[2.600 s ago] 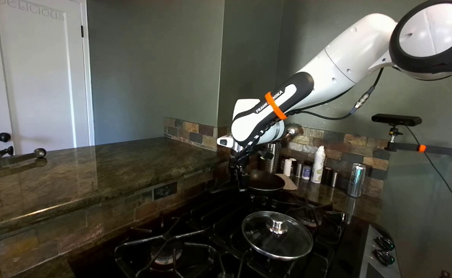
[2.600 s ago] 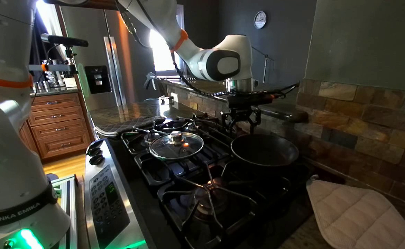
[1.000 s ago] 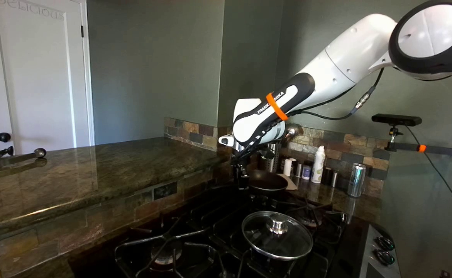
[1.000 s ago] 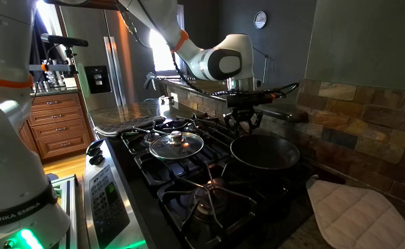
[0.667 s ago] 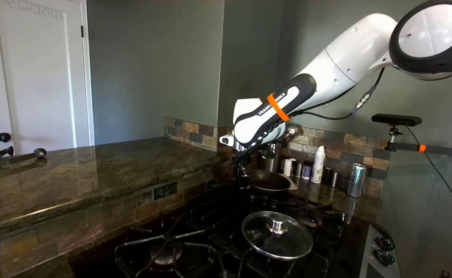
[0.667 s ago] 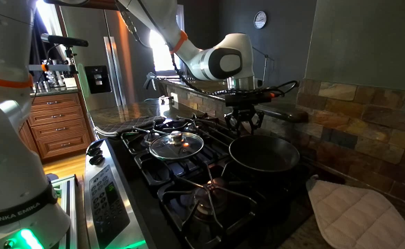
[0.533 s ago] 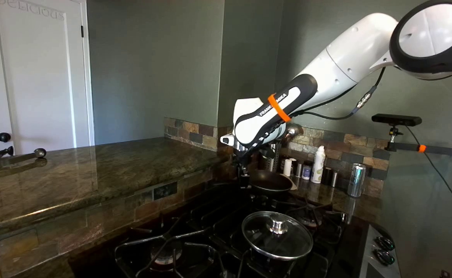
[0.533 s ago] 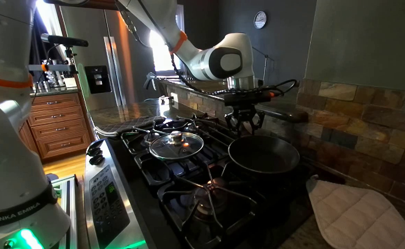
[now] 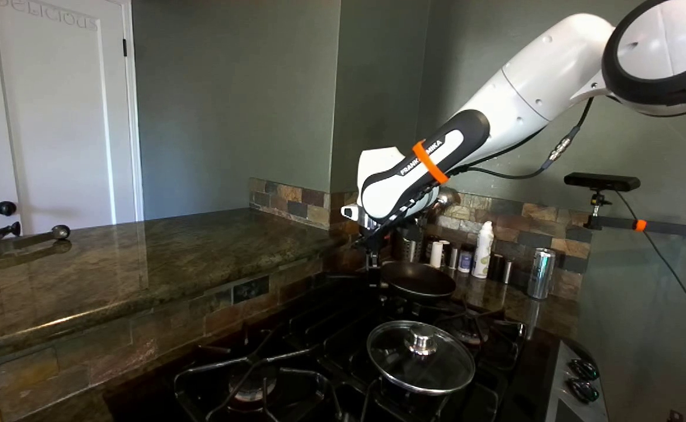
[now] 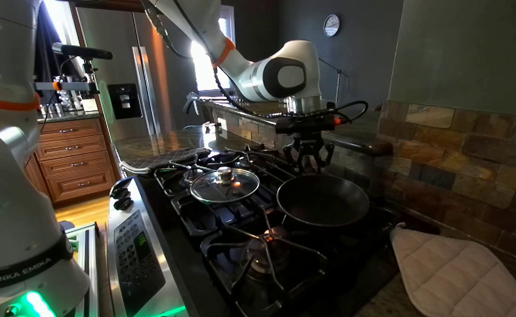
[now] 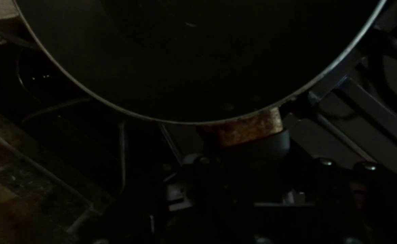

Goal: Move the pan downwards and put the lid on it

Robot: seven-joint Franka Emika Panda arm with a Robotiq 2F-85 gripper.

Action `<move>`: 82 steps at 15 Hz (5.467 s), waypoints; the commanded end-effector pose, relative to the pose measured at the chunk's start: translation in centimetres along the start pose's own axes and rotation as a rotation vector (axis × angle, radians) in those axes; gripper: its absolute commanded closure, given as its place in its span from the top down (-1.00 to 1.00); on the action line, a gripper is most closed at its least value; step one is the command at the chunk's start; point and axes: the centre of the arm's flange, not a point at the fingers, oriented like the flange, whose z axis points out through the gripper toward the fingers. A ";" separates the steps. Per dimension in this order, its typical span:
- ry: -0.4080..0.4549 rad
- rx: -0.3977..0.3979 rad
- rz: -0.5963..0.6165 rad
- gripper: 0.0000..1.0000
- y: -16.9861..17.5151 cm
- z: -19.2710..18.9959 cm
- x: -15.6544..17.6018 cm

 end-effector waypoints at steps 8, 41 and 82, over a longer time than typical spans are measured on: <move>-0.078 0.029 0.113 -0.56 -2.6 -2.2 -3.5; -0.155 0.043 0.145 -0.56 -5.3 -1.2 -8.9; -0.029 0.016 0.482 1.00 -16.2 -11.8 -7.9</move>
